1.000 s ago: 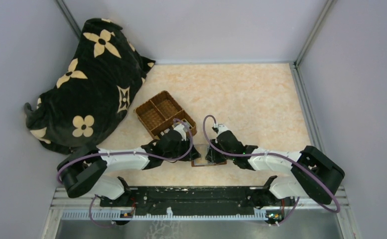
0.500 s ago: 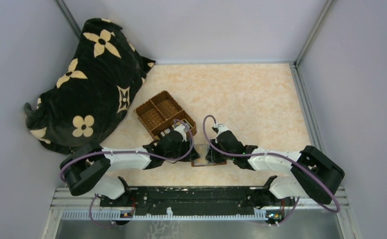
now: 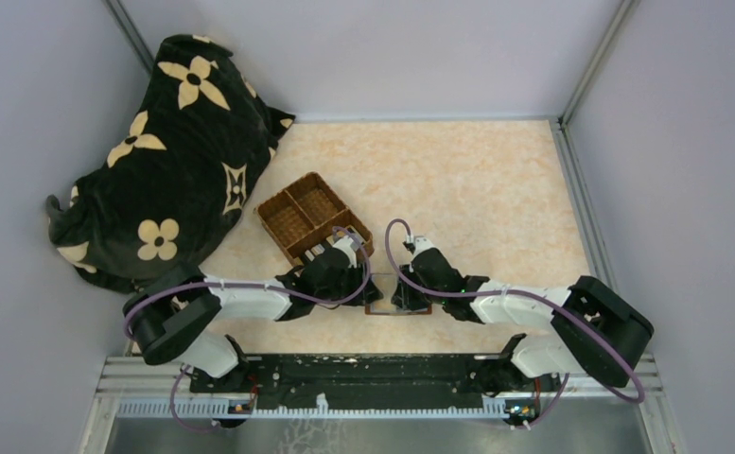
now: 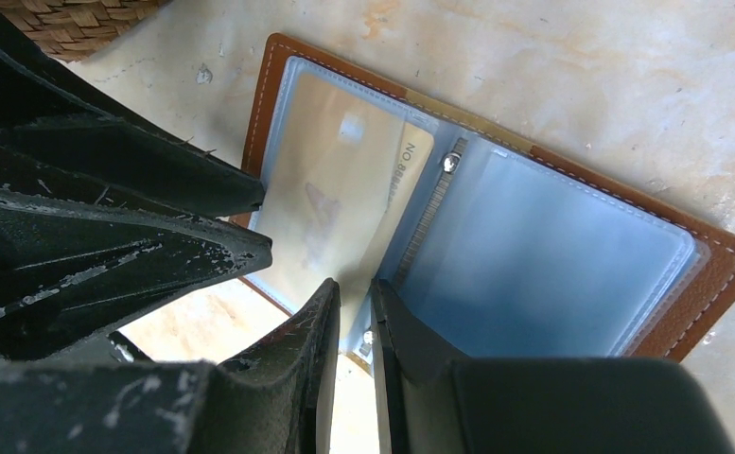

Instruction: Take the credit cards out of the card holder

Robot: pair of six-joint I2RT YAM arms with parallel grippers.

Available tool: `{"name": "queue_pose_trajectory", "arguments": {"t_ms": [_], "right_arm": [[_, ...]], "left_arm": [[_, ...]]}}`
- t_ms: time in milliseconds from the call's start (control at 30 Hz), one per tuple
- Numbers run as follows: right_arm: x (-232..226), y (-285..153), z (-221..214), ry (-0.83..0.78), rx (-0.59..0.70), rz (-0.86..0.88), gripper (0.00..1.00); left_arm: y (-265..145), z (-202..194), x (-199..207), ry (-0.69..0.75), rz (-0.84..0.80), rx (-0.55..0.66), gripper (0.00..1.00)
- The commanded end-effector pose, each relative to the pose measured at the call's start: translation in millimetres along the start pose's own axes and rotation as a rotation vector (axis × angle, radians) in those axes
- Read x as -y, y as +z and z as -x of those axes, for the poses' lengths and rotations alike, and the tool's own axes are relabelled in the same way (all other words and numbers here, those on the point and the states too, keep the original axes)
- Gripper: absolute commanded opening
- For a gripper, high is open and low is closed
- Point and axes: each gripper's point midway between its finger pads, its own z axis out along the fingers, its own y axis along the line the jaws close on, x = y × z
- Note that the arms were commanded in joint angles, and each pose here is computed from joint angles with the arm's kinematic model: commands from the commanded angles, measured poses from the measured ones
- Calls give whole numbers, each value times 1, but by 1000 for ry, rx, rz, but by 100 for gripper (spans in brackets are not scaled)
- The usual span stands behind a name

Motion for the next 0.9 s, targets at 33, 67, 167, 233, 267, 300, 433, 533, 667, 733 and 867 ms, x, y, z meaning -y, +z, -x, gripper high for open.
{"name": "queue_pose_trajectory", "arguments": {"t_ms": [33, 67, 167, 233, 267, 300, 433, 533, 667, 733, 867], "right_arm": [[-12, 2, 7, -5, 29, 49, 19], [-11, 3, 7, -5, 29, 48, 19], [-11, 3, 7, -3, 29, 49, 19], [-11, 3, 6, -3, 27, 47, 19], [-11, 3, 6, -3, 27, 46, 19], [-10, 3, 6, -3, 27, 45, 19], [-9, 5, 5, -3, 21, 41, 19], [-8, 7, 4, -3, 19, 38, 19], [-7, 8, 3, -2, 17, 36, 19], [-7, 8, 2, -2, 17, 37, 19], [-6, 9, 1, 0, 16, 34, 19]], "left_arm": [[6, -8, 17, -10, -70, -44, 40], [7, -8, 20, -12, -82, -46, 40], [8, -8, 28, -16, -116, -50, 40], [7, -7, 34, -22, -145, -51, 40], [7, -6, 38, -25, -162, -49, 40], [6, -5, 42, -27, -177, -50, 40], [3, -2, 53, -29, -218, -47, 40], [-1, 0, 61, -26, -242, -43, 40], [-6, 5, 69, -17, -257, -32, 40], [-9, 7, 74, -13, -265, -27, 40], [-14, 10, 82, -5, -280, -19, 40]]}}
